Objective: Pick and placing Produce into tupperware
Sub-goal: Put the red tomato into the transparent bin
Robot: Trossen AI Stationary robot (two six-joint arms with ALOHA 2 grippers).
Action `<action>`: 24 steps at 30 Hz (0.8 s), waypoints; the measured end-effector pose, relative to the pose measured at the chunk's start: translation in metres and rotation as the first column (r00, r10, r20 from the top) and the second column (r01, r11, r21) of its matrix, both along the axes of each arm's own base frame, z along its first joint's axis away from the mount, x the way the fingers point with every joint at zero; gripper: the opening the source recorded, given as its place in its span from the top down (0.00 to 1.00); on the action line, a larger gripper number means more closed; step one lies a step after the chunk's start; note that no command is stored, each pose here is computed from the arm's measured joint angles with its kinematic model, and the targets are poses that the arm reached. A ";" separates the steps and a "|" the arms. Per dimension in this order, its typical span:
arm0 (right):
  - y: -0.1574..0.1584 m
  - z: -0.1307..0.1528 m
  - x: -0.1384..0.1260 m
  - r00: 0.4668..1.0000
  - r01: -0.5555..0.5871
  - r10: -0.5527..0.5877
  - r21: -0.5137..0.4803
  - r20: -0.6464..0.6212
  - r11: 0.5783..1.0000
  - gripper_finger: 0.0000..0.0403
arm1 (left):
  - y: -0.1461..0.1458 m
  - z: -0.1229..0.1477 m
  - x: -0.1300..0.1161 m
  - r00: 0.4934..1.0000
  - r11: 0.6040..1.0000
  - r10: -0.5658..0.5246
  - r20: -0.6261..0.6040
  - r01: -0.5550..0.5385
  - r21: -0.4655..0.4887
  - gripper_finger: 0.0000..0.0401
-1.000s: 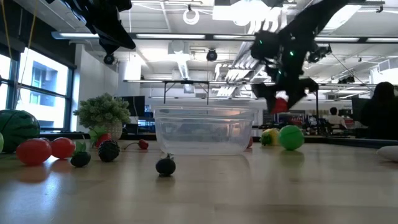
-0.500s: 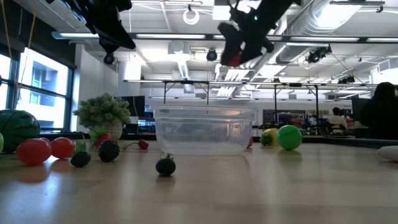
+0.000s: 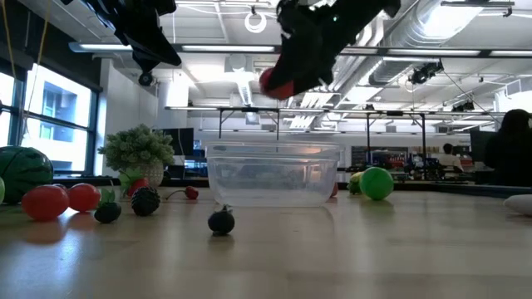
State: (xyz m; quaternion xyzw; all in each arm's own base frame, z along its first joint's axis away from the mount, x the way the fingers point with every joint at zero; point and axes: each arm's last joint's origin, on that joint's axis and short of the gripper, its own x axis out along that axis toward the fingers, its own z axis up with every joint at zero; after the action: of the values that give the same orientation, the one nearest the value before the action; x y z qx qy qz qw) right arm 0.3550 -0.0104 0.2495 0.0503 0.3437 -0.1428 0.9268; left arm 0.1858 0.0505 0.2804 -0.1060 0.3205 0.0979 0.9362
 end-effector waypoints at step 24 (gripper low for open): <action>0.005 -0.090 0.028 0.960 -0.132 0.169 0.171 -0.224 0.976 0.38 | 0.000 0.000 0.000 1.000 1.000 0.000 0.000 0.000 0.000 1.00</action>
State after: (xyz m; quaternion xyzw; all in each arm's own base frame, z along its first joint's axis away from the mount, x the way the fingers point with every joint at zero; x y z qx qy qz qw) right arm 0.3830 -0.0050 0.1593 0.0780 0.4647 -0.0498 0.8806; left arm 0.1858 0.0505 0.2804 -0.1061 0.3205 0.0979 0.9362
